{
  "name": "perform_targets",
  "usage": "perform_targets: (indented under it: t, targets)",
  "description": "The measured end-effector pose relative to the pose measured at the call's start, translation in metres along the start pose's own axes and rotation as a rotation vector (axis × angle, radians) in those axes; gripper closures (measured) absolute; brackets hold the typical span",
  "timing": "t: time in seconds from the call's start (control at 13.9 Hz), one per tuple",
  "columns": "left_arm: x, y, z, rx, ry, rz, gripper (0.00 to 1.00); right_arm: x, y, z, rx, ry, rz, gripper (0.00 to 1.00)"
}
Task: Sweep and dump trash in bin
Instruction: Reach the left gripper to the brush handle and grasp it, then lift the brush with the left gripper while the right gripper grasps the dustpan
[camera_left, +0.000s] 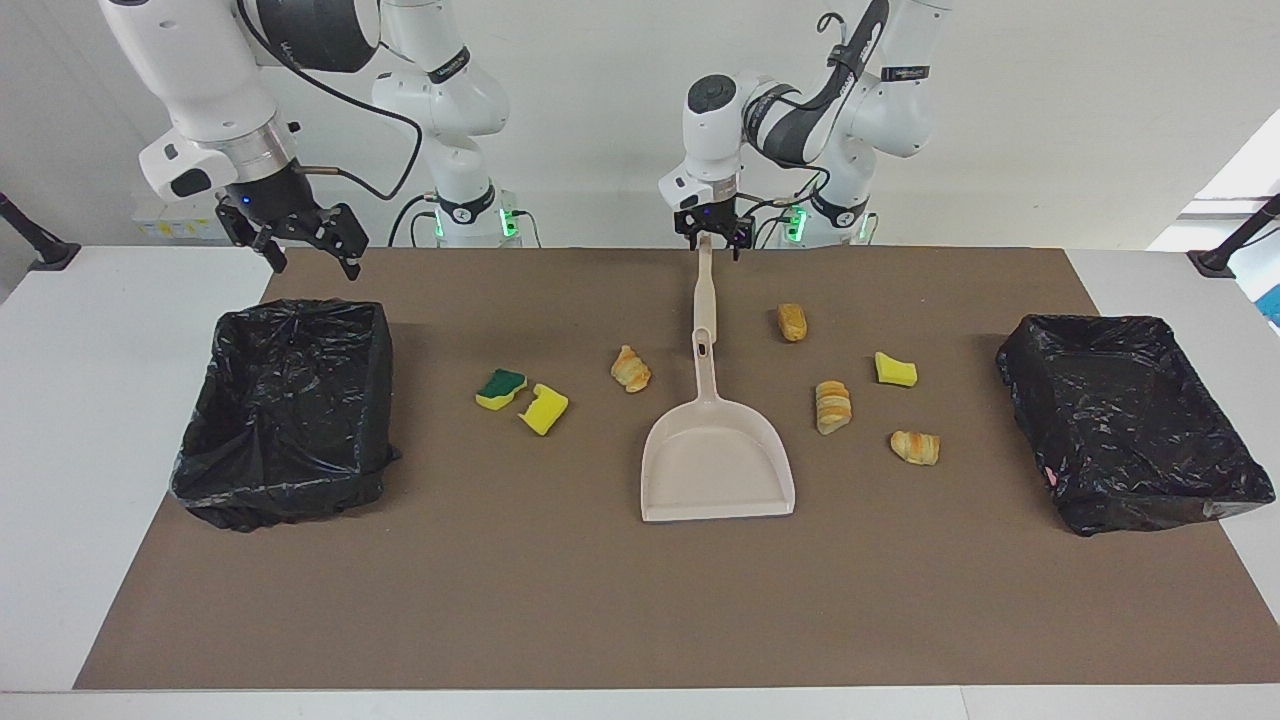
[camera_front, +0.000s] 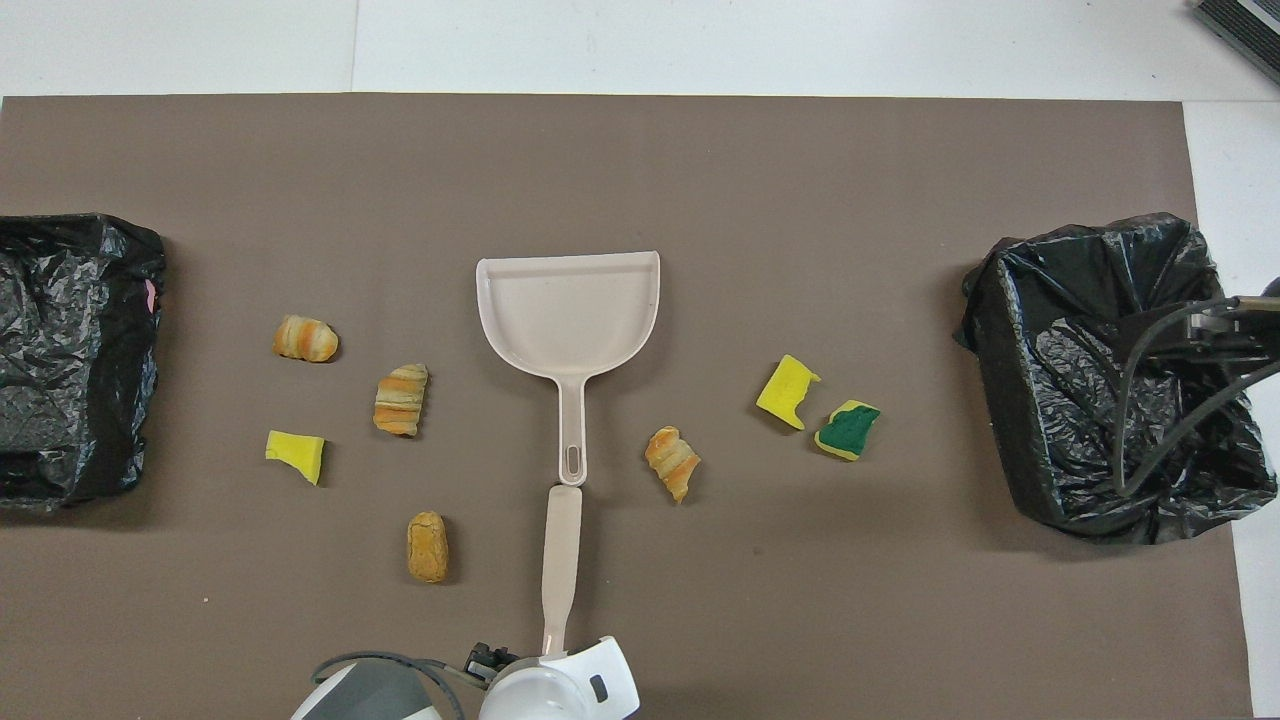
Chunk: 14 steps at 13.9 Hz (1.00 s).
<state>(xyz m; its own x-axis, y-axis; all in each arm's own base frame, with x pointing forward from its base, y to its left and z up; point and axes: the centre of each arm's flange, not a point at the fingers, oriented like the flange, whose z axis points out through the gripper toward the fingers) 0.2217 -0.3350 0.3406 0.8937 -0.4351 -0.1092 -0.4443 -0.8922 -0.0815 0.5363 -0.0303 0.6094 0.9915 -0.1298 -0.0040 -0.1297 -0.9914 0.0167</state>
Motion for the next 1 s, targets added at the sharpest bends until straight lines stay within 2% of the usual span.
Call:
perform_targets:
  t: [0.07,0.14,0.22,0.29,0.36,0.57,0.72,0.86,1.0]
  targets:
    - [0.002,0.0,0.0,-0.002,0.001,-0.003,0.39,0.0,0.0,0.0,0.0,0.0,0.0,0.0]
    - [0.004,-0.001,0.0,-0.006,0.004,-0.006,0.39,0.0,0.0,0.0,0.0,0.0,0.0,0.0]
    - [0.005,-0.002,0.0,-0.009,0.008,-0.01,0.45,0.0,0.0,0.0,0.0,0.0,0.0,0.0]
    - [0.006,-0.003,-0.001,-0.011,0.009,-0.013,0.6,0.0,0.0,0.0,0.0,0.0,0.0,0.0]
    - [0.007,-0.003,-0.002,-0.012,0.011,-0.014,0.69,0.0,0.0,0.0,0.0,0.0,0.0,0.0]
    - [0.018,-0.011,-0.011,-0.006,0.017,-0.03,0.74,0.0,0.0,0.0,0.0,0.0,0.0,0.0]
    - [0.027,-0.027,-0.021,0.037,0.003,-0.041,0.74,0.0,0.0,0.0,0.0,0.0,0.0,0.0]
    - [0.033,-0.056,-0.033,0.09,-0.039,-0.071,0.74,0.0,0.0,0.0,0.0,0.0,0.0,0.0]
    - [0.034,-0.106,-0.052,0.108,-0.087,-0.164,0.74,0.0,-0.003,0.0,0.0,0.0,-0.013,0.0]
